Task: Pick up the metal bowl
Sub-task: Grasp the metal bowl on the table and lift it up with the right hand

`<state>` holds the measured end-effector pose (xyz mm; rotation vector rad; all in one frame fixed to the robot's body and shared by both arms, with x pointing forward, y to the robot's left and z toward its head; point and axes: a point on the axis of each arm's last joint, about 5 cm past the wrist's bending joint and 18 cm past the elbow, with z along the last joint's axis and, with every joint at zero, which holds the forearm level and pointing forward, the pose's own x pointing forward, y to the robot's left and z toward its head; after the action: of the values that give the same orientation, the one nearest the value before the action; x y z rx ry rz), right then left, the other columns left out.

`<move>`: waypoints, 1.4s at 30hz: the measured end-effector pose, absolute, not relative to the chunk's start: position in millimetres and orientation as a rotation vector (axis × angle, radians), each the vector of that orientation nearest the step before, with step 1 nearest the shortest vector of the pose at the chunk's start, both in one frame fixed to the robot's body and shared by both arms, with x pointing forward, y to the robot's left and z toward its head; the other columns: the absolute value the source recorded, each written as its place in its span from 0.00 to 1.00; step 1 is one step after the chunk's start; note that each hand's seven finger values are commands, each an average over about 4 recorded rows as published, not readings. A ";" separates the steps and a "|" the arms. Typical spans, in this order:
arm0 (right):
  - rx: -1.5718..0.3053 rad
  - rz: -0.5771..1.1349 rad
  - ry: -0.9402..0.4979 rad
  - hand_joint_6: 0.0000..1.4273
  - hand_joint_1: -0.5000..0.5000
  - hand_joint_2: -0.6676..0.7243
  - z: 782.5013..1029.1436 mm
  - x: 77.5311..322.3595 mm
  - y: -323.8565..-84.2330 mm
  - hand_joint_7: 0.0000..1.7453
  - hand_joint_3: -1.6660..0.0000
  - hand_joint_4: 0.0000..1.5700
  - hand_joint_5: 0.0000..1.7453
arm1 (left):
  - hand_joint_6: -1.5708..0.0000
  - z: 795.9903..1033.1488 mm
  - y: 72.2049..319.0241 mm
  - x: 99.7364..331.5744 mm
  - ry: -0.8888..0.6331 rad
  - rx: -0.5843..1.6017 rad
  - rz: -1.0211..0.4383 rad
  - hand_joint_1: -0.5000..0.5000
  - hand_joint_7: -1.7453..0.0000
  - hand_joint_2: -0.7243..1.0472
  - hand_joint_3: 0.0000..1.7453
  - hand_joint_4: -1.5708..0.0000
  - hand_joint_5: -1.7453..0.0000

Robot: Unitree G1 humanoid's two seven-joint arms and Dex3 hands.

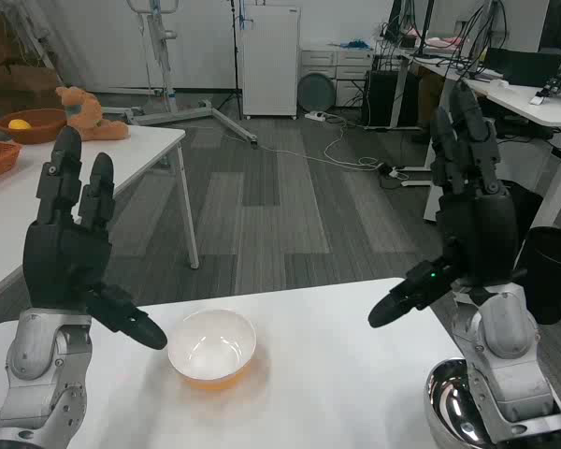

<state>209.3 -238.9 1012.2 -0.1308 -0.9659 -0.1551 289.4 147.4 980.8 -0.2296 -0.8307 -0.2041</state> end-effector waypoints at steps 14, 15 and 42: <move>-0.255 0.032 -1.099 0.00 0.12 0.95 1052.9 227.0 -223.6 0.00 1.00 0.00 0.00 | 1.00 982.7 138.7 282.0 -0.961 -0.238 -0.152 0.00 1.00 0.10 0.00 1.00 1.00; -0.255 0.032 -1.099 0.00 0.12 0.95 1052.9 227.0 -223.6 0.00 1.00 0.00 0.00 | 1.00 982.7 138.6 282.0 -0.960 -0.238 -0.153 0.00 1.00 0.10 0.00 1.00 1.00; -0.058 -0.102 -0.772 0.00 0.12 0.91 1004.7 167.0 -283.5 0.00 1.00 0.00 0.00 | 1.00 972.5 151.8 280.9 -0.923 -0.251 -0.075 0.00 1.00 0.10 0.00 1.00 1.00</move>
<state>167.0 -283.5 1004.7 -0.0582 -0.7721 -0.1020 280.9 151.8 972.5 -0.2512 -0.9232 -0.0752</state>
